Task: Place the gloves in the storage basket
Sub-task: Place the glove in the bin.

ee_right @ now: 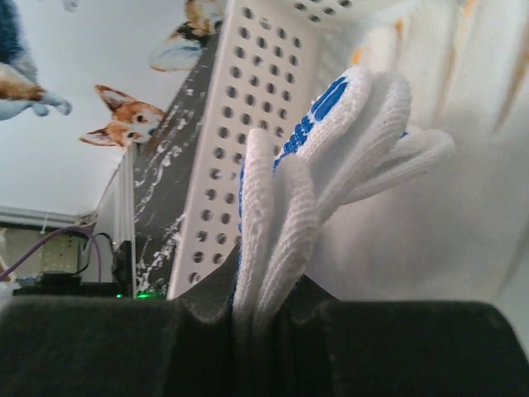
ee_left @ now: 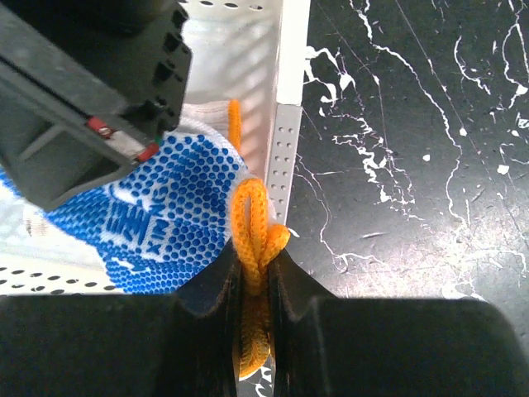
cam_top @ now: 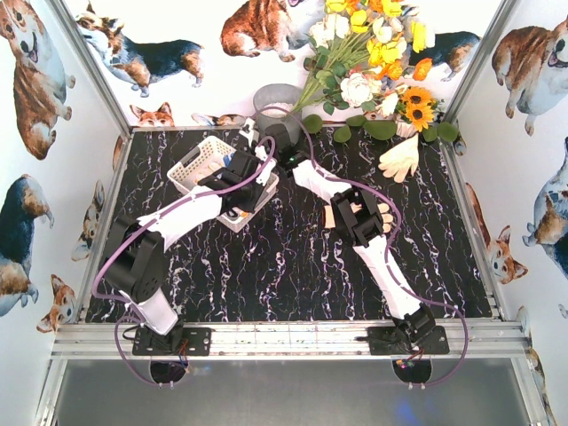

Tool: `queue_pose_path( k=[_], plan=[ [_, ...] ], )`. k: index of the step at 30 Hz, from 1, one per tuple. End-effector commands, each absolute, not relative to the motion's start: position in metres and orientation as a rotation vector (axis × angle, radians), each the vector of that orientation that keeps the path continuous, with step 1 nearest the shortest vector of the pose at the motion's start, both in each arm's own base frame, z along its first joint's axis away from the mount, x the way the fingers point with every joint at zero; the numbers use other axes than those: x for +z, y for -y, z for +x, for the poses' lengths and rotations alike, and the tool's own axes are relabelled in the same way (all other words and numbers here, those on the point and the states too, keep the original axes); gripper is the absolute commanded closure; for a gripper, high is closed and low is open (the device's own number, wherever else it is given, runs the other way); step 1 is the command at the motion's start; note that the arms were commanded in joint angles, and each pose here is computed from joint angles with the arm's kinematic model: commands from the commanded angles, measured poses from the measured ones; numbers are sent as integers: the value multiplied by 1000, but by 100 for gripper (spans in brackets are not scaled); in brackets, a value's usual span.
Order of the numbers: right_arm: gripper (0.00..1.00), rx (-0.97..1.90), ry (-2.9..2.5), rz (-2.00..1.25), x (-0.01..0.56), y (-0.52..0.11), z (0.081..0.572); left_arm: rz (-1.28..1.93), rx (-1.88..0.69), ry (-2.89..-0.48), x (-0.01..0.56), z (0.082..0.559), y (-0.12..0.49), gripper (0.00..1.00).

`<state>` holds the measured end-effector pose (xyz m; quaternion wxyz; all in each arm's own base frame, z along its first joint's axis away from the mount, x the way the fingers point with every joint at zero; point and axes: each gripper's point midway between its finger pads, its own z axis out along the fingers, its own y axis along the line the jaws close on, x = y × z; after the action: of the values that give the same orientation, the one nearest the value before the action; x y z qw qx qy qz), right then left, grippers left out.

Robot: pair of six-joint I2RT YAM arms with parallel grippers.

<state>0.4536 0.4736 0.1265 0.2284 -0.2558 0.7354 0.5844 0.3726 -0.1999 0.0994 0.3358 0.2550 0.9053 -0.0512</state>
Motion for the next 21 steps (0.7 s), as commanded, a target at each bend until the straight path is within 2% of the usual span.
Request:
queue_pose_path(
  k=[1, 13, 21],
  plan=[
    [100, 1500, -1966, -717, 144, -471, 462, 730, -217, -2454, 80, 346, 206, 100],
    [100, 1420, -2051, -733, 167, -445, 432, 868, -465, -2447, 87, 288, 215, 100],
    [100, 1349, -2181, -703, 163, -418, 392, 984, -643, -2453, 88, 224, 222, 100]
  ],
)
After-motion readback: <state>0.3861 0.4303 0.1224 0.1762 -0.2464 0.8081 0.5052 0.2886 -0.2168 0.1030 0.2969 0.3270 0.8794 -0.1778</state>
